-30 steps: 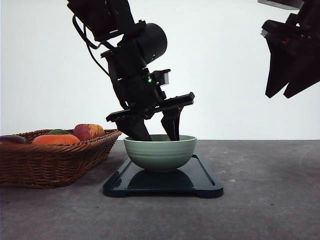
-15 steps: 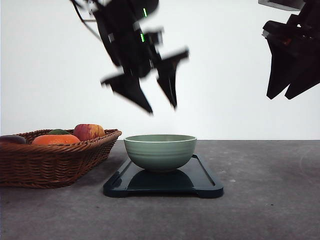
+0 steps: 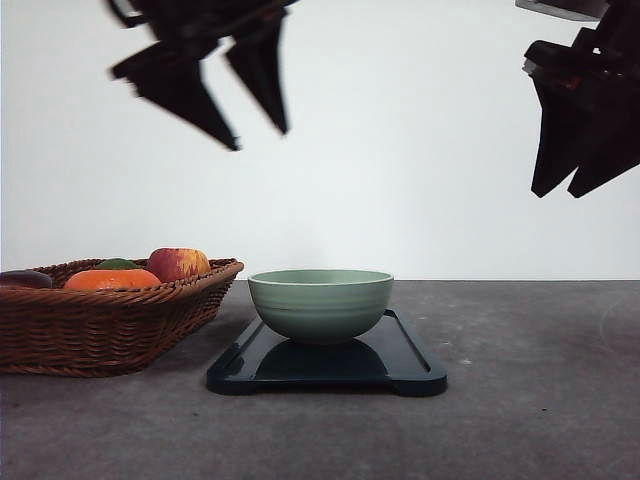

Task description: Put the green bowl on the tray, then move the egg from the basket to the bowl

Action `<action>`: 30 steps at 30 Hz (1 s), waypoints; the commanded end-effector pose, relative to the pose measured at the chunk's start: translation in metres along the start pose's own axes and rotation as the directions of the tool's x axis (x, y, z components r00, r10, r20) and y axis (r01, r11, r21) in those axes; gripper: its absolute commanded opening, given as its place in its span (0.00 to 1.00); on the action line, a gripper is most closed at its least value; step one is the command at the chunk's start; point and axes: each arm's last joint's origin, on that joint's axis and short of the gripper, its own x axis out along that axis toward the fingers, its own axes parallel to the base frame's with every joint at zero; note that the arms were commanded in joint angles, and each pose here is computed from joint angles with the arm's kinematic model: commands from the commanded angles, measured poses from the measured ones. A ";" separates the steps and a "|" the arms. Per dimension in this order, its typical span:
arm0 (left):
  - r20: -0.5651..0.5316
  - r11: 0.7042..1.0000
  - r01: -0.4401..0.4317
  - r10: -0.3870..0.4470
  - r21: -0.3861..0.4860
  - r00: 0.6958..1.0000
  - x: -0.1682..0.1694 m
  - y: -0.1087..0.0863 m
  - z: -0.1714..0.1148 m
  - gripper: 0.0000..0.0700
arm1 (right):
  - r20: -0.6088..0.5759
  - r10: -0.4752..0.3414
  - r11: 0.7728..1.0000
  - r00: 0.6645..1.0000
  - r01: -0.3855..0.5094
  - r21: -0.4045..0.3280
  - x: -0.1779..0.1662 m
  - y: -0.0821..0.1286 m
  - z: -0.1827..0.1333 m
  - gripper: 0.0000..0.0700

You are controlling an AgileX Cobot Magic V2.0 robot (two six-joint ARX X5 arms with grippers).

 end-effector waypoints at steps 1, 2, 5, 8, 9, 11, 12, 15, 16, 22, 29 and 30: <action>0.035 1.000 -0.005 0.004 0.012 0.999 -0.010 0.002 -0.008 0.51 | 0.010 0.004 1.000 1.000 -0.004 -0.009 0.002 0.001 0.003 0.36; 0.039 1.000 -0.010 0.009 0.010 0.999 -0.014 0.005 -0.016 0.51 | 0.012 0.004 1.000 1.000 -0.004 -0.009 0.002 0.001 0.003 0.36; 0.039 1.000 -0.028 0.028 0.002 0.999 -0.025 0.014 -0.040 0.51 | 0.018 0.004 1.000 1.000 -0.004 -0.009 0.002 0.001 0.003 0.36; 0.034 0.999 -0.045 0.046 -0.012 0.998 -0.033 0.021 -0.061 0.51 | 0.018 0.005 1.000 1.000 -0.004 -0.009 0.002 0.001 0.003 0.36; 0.034 0.999 -0.051 0.051 -0.017 0.998 -0.036 0.024 -0.068 0.51 | 0.018 0.005 1.000 1.000 -0.005 -0.009 0.002 0.001 0.003 0.36; 0.035 0.998 -0.059 0.060 -0.026 0.998 -0.040 0.027 -0.078 0.51 | 0.017 0.005 1.000 1.000 -0.005 -0.009 0.002 0.001 0.003 0.36; 0.037 0.998 -0.063 0.064 -0.029 0.997 -0.042 0.028 -0.082 0.51 | 0.017 0.005 1.000 1.000 -0.005 -0.009 0.002 0.001 0.003 0.36; 0.029 0.997 -0.069 0.070 -0.036 0.997 -0.046 0.030 -0.085 0.51 | 0.009 0.006 1.000 1.000 -0.006 -0.008 0.002 0.001 0.003 0.36; 0.026 0.997 -0.069 0.070 -0.038 0.997 -0.047 0.030 -0.085 0.51 | 0.000 0.006 1.000 1.000 -0.006 -0.008 0.002 0.001 0.002 0.36; 0.024 0.997 -0.069 0.069 -0.024 0.997 -0.048 0.029 -0.086 0.37 | -0.029 0.002 1.000 1.000 -0.002 -0.007 0.001 0.001 -0.001 0.21; 0.009 0.997 -0.066 0.066 -0.029 0.998 -0.048 0.029 -0.087 0.01 | -0.020 0.027 1.000 0.999 -0.028 -0.007 0.001 0.002 0.000 0.02; 0.009 0.997 -0.066 0.066 -0.029 0.998 -0.048 0.029 -0.087 0.01 | -0.022 0.034 0.999 0.999 -0.034 -0.007 0.001 0.002 0.000 0.02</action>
